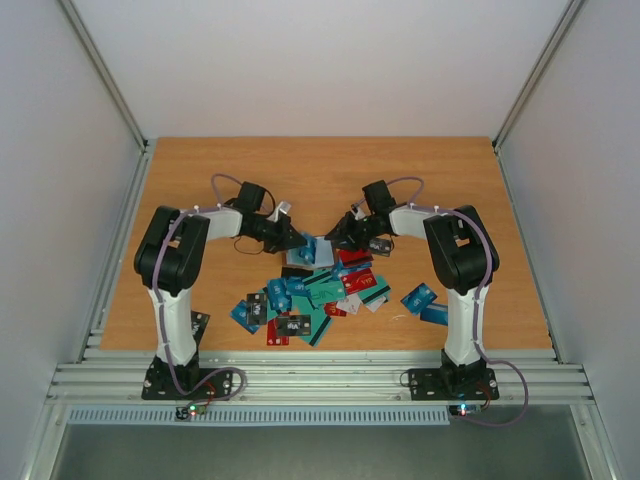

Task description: Put the credit cards into the card holder

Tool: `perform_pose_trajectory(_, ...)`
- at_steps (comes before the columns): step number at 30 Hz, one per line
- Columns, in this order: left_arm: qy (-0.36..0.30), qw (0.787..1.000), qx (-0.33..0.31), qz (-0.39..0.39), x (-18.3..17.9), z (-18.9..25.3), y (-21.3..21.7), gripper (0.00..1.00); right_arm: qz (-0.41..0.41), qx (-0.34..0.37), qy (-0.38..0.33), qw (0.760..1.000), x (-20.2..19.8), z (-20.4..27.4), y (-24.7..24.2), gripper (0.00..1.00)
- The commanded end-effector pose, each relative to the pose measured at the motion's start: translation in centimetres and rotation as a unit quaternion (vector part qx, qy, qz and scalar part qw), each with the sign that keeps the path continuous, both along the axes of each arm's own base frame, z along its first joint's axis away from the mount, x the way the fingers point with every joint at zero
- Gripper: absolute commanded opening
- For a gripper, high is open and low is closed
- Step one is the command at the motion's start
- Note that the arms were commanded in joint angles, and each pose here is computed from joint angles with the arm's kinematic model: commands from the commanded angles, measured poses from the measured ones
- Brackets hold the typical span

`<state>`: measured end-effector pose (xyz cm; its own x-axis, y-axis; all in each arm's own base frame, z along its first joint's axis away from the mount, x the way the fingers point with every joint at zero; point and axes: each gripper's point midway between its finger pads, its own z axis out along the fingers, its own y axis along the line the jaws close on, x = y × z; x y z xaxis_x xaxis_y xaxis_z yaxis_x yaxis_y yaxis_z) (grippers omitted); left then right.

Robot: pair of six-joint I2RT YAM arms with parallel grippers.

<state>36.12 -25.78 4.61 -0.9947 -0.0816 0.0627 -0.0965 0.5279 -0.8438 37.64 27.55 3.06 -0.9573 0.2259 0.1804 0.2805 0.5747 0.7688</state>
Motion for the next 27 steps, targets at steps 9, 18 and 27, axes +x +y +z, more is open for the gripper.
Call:
perform_pose_trajectory(9, -0.083, 0.993, 0.039, -0.077, 1.7, 1.5, -0.4, 0.0, 0.009, -0.083, 0.058, 0.995, -2.6, -2.5, -1.1, 0.31)
perform_pose_trajectory(18, -0.16, 0.984, 0.075, -0.029, 1.5, 4.9, 2.9, 0.0, 0.013, -0.07, 0.039, 0.997, -2.2, -1.4, -0.8, 0.31)
perform_pose_trajectory(27, -0.182, 0.981, 0.063, 0.01, 3.4, 3.3, 4.1, 0.0, 0.014, -0.073, 0.038, 0.997, -2.8, -1.2, -0.9, 0.31)
